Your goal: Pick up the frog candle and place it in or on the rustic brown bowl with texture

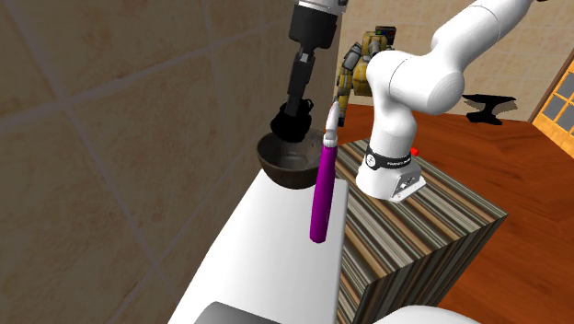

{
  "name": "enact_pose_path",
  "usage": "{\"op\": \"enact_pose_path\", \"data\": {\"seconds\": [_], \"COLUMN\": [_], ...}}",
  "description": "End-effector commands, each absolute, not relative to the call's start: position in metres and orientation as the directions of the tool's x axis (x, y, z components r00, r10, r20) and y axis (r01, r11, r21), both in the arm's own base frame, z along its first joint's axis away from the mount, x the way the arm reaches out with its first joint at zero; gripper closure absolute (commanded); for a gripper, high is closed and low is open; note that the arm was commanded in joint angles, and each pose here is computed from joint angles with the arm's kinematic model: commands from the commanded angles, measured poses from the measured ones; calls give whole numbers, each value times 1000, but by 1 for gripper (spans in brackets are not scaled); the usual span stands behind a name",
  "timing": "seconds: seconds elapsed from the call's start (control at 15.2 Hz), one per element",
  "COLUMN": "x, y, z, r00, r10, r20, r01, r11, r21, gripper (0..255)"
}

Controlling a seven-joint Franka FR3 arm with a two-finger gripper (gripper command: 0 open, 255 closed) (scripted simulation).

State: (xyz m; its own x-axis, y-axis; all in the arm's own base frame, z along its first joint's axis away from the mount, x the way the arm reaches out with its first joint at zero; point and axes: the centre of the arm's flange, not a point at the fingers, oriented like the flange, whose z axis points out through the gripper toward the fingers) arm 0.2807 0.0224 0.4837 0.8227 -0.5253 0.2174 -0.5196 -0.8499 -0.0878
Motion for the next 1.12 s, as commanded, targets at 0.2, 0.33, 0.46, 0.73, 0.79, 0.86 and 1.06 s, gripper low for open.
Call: {"op": "enact_pose_path", "data": {"seconds": [0.2,0.33,0.46,0.73,0.79,0.86,1.06], "x": [281,281,281,281,281,281,281], "y": [22,22,22,22,22,22,22], "z": [458,447,441,441,441,441,441], "r00": [822,822,822,822,822,822,822], "r10": [-525,-525,-525,-525,-525,-525,-525], "r20": [218,218,218,218,218,218,218], "r01": [-519,-519,-519,-519,-519,-519,-519], "r11": [-850,-850,-850,-850,-850,-850,-850], "r21": [-88,-88,-88,-88,-88,-88,-88], "gripper": [255,255,255,255,255,255,0]}}
